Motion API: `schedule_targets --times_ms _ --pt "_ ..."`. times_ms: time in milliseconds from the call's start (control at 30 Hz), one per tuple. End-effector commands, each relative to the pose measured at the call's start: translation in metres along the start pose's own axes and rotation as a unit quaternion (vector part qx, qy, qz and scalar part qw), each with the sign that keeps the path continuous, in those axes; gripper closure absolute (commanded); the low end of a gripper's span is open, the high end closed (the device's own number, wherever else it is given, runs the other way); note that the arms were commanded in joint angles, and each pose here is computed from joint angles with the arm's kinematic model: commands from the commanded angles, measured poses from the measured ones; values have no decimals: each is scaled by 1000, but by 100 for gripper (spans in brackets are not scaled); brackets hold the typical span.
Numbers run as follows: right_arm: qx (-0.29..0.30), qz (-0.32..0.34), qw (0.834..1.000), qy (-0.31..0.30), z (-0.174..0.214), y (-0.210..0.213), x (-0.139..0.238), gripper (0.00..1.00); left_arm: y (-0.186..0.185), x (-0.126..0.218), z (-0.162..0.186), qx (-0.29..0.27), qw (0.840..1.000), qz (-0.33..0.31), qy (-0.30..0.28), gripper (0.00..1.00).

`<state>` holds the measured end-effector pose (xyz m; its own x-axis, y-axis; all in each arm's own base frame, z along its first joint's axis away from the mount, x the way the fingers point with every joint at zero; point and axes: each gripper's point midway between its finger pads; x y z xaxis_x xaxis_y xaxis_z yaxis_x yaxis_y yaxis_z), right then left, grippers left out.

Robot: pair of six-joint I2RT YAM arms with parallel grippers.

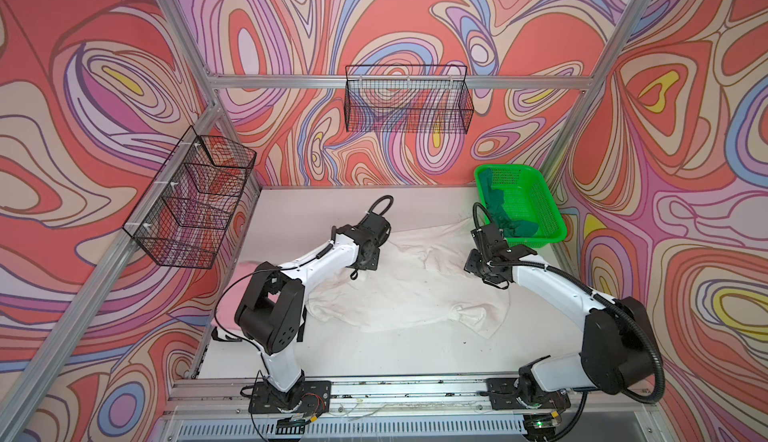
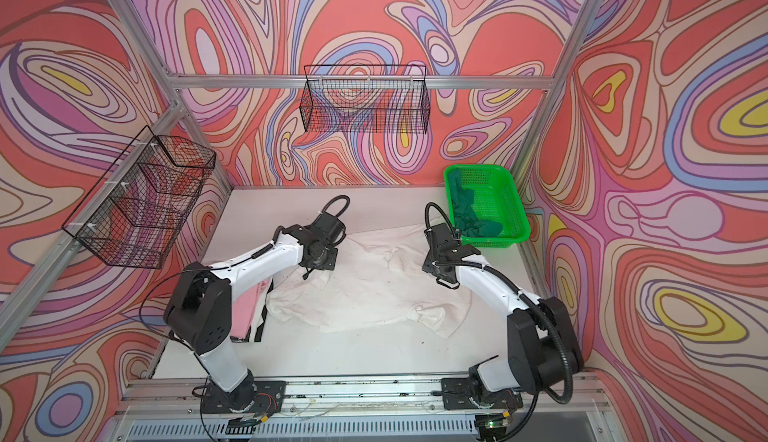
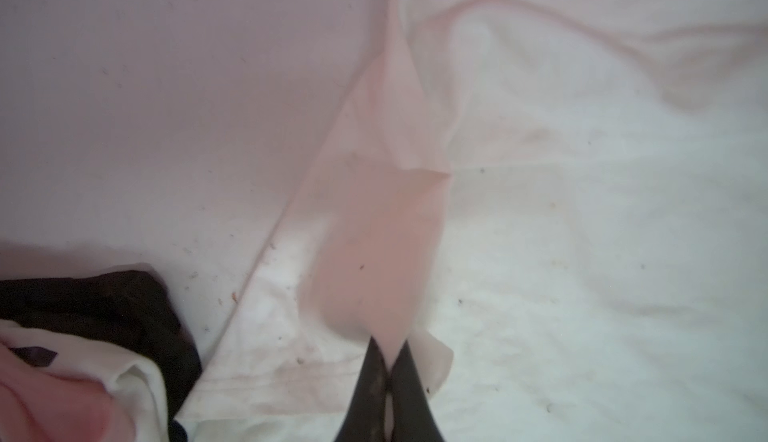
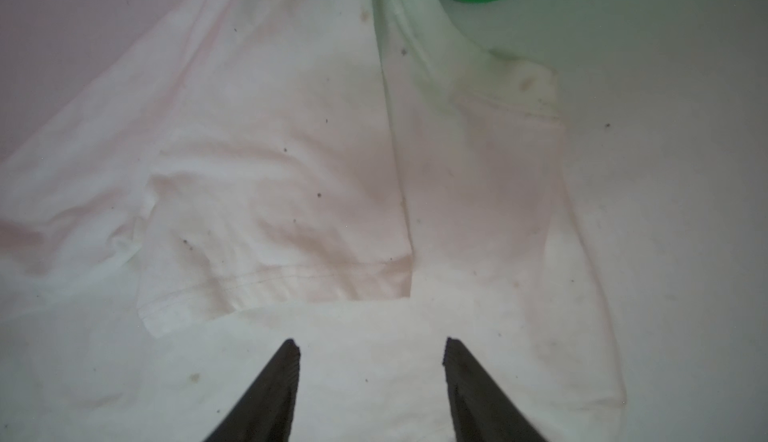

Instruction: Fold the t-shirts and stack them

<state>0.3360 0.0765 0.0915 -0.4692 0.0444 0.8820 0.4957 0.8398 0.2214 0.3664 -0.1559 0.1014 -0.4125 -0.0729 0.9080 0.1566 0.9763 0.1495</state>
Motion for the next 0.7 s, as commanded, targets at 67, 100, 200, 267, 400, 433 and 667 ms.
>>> schedule_targets --times_ms 67,100,200,267,400,433,667 --pt "-13 -8 1000 -2 -17 15 -19 42 21 4 -26 17 998 56 -1 100" --pt "-14 -8 1000 0 -17 17 -23 42 29 3 -30 21 998 56 -2 100" --pt "-18 -5 1000 12 -13 20 -36 42 47 -7 -42 41 997 66 5 100" --pt "-20 0 1000 18 -10 19 -45 43 57 -13 -52 55 996 74 3 100" --pt "-21 11 999 23 -5 14 -55 43 82 -28 -68 95 992 84 -6 100" --pt "-20 13 999 24 -4 13 -56 43 88 -33 -69 105 991 84 -1 100" --pt "-9 27 999 26 6 -2 -57 44 116 -67 -79 156 984 79 22 100"
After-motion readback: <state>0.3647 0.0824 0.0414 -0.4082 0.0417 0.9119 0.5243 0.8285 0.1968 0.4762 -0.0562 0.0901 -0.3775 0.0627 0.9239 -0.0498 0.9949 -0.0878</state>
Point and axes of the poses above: each gripper's point midway between its finger pads, its own x axis back along the fingers, its own y axis along the line the jaws close on, z = x × y, and after that the axes turned 7 degrees about -x, right-handed
